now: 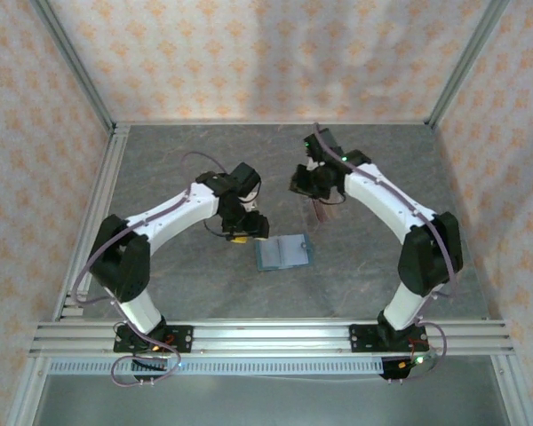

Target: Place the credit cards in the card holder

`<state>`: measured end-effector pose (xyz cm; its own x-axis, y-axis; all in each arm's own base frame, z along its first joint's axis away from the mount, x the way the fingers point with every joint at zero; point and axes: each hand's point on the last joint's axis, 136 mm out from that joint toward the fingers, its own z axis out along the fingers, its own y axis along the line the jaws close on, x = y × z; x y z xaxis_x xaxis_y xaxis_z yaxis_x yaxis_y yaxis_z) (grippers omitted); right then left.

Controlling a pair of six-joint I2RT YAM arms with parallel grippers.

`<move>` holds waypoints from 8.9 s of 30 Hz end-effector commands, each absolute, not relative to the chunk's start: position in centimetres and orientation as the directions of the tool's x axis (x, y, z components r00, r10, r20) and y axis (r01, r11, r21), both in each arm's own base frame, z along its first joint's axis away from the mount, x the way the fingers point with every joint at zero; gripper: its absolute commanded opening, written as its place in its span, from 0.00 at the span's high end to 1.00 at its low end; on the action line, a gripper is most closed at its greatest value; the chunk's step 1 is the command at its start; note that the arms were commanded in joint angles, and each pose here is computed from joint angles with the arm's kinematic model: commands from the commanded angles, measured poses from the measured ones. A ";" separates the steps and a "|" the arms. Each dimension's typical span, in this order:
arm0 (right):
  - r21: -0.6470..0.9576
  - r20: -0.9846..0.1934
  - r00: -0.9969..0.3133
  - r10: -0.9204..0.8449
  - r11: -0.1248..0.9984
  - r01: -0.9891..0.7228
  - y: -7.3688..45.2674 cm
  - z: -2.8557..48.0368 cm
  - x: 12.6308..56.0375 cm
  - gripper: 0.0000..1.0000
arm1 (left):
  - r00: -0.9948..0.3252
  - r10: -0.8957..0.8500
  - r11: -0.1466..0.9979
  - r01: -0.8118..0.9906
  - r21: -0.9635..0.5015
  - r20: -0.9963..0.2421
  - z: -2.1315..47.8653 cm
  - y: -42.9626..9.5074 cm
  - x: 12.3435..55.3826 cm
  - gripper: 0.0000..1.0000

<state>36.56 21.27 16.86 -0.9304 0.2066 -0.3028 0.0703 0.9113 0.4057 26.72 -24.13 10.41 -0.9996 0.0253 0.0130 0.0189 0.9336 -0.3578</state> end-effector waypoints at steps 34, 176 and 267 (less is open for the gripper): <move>-0.006 -0.107 -0.993 -0.049 0.999 -0.049 15.3 10.3 36.3 0.77 | -0.986 0.025 0.976 -0.010 -0.216 0.162 2.7 -23.2 25.9 0.46; 0.661 -0.128 -0.989 -0.075 0.737 -0.142 25.3 2.2 23.5 1.00 | -0.973 0.028 0.987 -0.009 -0.159 0.229 0.6 -22.3 24.1 0.55; 0.531 -0.031 -0.983 -0.179 0.831 -0.168 26.1 0.8 22.2 1.00 | -0.960 -0.045 0.964 -0.114 -0.241 0.276 -0.2 -22.3 25.0 0.93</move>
<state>23.56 27.76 2.66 -0.9884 -0.1128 -0.1018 -0.1514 0.7834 0.6028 26.14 -23.02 1.67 -0.9700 -0.0514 0.2375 -0.1212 0.9495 -0.2893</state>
